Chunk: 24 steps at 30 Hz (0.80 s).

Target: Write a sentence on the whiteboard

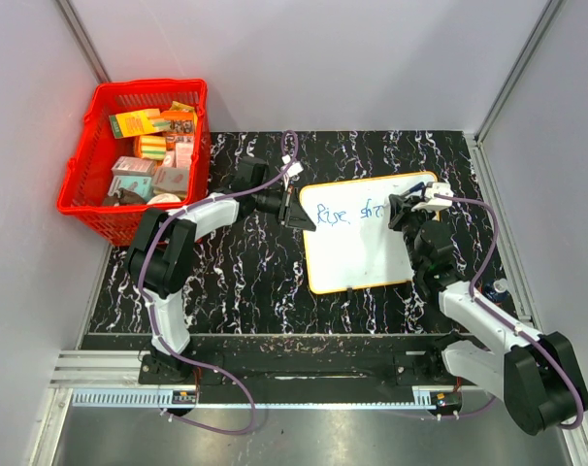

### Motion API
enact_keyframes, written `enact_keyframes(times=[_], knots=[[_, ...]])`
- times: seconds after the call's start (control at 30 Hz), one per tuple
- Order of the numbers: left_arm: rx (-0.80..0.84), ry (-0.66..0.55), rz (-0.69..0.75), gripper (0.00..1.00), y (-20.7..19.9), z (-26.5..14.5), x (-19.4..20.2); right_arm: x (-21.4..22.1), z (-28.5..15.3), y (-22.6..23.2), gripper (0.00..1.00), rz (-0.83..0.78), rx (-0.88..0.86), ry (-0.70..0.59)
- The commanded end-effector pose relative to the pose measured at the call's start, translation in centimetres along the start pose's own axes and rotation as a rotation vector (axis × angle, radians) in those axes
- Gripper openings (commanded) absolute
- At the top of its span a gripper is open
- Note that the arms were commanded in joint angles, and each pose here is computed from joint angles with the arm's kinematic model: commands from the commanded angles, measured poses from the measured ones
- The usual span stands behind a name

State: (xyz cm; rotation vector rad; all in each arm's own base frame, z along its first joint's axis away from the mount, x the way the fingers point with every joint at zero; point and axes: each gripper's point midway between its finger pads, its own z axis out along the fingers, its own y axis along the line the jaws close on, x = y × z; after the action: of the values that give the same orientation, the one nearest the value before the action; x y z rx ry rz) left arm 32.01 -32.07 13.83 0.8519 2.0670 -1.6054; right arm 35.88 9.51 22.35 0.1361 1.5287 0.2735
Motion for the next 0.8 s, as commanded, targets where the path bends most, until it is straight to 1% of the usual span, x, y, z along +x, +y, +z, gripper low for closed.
enact_keyframes(times=[0.0, 0.37, 0.77], knots=[[-0.096, 0.082, 0.103, 0.0, 3.3, 1.8, 3.6, -1.0, 0.3, -0.4, 0.0, 0.005, 0.024, -0.038], [-0.096, 0.081, 0.105, 0.0, 3.3, 1.8, 3.6, 1.3, -1.0, -0.9, 0.0, 0.037, 0.029, 0.023], [-0.095, 0.08, 0.107, 0.0, 3.2, 1.7, 3.5, 1.5, -1.5, -1.0, 0.0, 0.049, 0.028, 0.03]])
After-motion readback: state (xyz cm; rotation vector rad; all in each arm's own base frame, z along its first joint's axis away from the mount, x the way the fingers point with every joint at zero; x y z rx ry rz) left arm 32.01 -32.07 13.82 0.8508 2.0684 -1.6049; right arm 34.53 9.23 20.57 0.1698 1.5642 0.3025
